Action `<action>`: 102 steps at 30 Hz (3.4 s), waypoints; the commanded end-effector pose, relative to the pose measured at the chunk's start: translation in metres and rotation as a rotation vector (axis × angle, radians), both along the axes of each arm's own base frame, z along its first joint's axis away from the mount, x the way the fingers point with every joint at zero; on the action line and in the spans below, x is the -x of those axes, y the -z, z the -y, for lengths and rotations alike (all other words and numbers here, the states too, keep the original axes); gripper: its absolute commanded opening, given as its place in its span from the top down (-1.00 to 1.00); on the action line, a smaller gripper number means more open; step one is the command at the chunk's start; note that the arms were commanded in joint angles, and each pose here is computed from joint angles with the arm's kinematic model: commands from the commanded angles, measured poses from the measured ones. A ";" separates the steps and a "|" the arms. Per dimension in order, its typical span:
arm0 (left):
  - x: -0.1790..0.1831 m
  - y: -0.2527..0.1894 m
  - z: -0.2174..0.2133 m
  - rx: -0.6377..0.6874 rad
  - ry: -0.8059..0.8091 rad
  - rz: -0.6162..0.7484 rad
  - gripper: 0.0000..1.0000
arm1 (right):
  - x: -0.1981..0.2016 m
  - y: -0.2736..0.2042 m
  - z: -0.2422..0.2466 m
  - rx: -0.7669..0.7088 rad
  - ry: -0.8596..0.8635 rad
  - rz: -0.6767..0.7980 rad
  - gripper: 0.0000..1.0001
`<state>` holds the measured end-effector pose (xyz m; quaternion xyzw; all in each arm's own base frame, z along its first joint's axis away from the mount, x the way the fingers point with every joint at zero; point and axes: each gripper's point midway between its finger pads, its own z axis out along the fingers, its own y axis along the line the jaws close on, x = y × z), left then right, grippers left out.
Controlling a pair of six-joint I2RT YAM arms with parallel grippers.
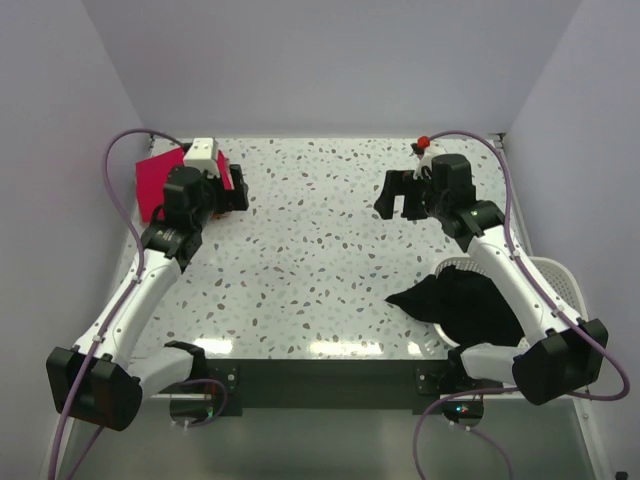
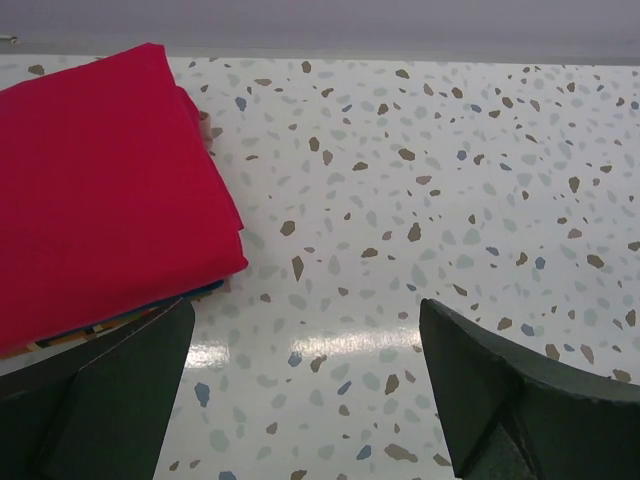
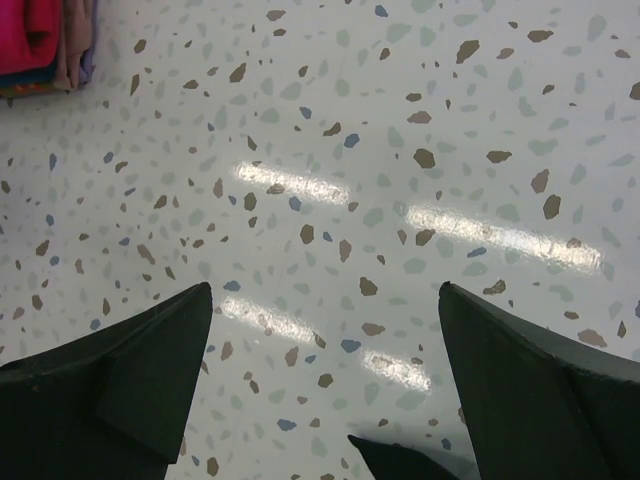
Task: Fold and stack the t-shirts
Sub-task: Grab the tshirt from the pile, then move the tshirt to the center of the board
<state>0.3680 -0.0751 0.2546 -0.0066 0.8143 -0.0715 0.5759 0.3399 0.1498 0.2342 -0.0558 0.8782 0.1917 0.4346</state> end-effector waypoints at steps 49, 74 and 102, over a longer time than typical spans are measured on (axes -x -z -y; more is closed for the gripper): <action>0.000 -0.021 0.003 0.020 0.007 0.058 -1.00 | 0.156 0.113 0.195 0.003 1.158 -0.578 -0.96; 0.002 -0.026 -0.001 0.017 -0.009 0.071 -1.00 | 0.162 -0.129 0.286 0.165 1.412 0.224 1.00; 0.001 -0.025 -0.003 0.025 -0.015 0.070 -1.00 | -0.005 -0.358 0.118 -0.251 0.468 0.681 1.00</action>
